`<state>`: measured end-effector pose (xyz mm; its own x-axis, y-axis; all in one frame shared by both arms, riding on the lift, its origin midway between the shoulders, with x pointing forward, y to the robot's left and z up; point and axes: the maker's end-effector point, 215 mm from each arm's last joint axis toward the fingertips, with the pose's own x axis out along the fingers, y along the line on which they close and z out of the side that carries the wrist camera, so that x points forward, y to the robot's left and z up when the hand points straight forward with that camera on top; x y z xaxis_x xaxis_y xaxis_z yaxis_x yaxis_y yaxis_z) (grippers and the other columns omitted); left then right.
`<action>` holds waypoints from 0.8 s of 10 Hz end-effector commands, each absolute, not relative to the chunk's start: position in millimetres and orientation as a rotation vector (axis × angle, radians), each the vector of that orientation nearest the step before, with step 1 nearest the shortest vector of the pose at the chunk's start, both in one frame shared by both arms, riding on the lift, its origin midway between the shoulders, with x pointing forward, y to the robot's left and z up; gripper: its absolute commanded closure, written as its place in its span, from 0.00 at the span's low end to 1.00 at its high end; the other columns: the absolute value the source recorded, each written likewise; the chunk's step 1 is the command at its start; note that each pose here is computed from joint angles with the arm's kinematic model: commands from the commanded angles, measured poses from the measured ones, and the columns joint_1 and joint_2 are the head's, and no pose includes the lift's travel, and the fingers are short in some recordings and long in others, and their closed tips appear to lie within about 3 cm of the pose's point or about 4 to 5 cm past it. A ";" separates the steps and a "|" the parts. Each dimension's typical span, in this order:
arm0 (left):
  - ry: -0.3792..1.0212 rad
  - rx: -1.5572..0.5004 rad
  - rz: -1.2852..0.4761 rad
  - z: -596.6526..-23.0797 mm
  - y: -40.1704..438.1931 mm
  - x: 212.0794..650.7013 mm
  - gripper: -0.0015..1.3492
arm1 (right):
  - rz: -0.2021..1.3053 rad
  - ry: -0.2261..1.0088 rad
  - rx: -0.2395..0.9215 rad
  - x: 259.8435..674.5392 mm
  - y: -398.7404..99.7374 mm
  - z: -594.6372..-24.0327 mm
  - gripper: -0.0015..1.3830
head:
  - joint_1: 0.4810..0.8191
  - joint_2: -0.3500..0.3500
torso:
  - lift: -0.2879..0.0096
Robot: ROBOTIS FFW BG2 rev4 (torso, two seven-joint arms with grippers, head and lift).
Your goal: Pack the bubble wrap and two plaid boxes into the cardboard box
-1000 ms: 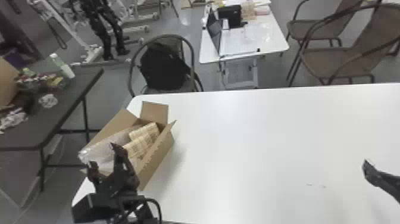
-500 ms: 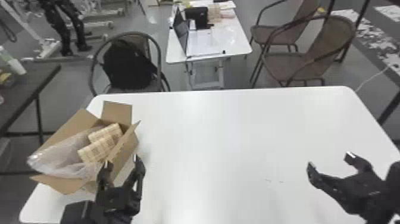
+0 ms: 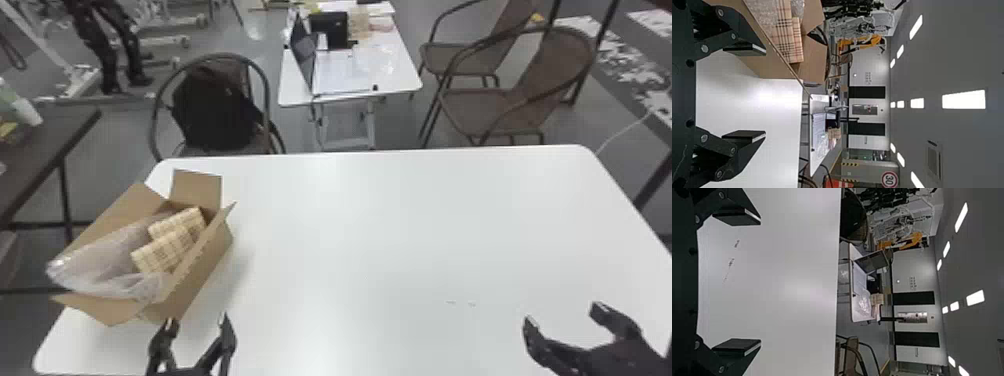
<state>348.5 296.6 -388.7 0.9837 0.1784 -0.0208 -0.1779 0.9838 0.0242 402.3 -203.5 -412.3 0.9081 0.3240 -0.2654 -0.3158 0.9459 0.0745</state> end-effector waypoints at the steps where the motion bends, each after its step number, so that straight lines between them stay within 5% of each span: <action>1: 0.023 0.063 0.172 -387.5 301.0 346.4 0.38 | 0.328 0.301 0.049 395.3 -202.1 -422.7 0.14 | 0.63 0.70 | 0.73; 8: 0.002 0.078 0.170 -380.4 303.2 344.2 0.38 | 0.316 0.313 0.041 388.9 -201.3 -425.5 0.14 | 0.63 0.73 | 0.73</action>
